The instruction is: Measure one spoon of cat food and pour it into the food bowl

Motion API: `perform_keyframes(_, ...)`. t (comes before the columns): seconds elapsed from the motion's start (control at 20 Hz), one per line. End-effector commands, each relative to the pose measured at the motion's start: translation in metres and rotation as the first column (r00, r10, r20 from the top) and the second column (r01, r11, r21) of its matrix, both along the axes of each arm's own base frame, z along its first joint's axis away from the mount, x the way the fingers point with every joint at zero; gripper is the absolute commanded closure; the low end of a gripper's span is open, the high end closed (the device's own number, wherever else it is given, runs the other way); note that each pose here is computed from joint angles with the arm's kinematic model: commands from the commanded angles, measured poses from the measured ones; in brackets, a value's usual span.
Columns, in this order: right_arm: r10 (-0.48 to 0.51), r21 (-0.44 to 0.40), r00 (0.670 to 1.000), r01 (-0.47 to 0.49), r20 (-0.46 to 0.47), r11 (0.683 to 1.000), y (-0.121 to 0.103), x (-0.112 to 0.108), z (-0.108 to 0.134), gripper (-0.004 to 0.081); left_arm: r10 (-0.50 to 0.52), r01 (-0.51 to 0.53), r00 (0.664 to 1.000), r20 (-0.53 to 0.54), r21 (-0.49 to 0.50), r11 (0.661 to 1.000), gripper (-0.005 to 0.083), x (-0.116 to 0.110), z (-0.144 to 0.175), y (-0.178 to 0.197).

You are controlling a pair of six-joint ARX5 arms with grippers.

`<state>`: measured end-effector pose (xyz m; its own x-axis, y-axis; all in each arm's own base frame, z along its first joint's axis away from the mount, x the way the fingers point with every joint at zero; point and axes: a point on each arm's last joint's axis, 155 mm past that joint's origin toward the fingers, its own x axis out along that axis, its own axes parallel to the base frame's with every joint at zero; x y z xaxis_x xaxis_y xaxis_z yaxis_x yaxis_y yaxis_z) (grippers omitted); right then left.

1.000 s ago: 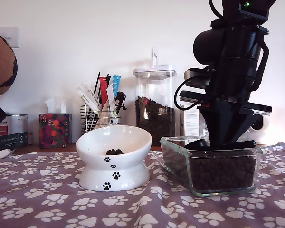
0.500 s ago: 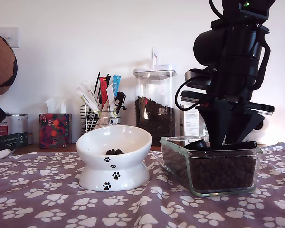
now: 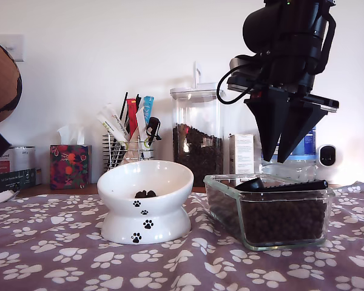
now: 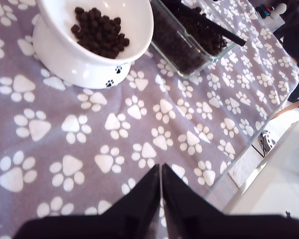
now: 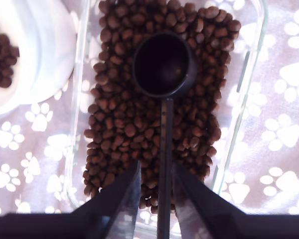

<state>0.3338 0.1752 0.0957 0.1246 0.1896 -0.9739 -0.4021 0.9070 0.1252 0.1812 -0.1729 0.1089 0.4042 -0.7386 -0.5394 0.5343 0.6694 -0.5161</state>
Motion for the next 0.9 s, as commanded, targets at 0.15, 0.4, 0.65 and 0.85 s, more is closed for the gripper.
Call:
perform_keyframes(0.15,0.058,0.039,0.988,-0.064,0.146,0.997,0.007,0.018,0.029,0.0780,0.036,-0.059,0.980,0.194,0.113,0.992,0.0793,0.029,0.005,0.014)
perform_keyframes(0.4,0.041,0.082,0.911,-0.082,0.411,0.993,0.015,0.057,0.082,0.0780,0.111,-0.174,0.929,0.354,0.150,0.973,0.0793,0.059,0.024,0.029)
perform_keyframes(0.65,0.046,0.103,0.847,-0.118,0.530,0.988,0.023,0.077,0.108,0.0781,0.114,-0.202,0.894,0.432,0.163,0.966,0.0793,0.069,0.035,0.033)
perform_keyframes(0.85,0.010,0.121,0.760,-0.116,0.650,0.986,0.019,0.081,0.116,0.0781,0.125,-0.215,0.874,0.470,0.145,0.966,0.0793,0.074,0.044,0.032)
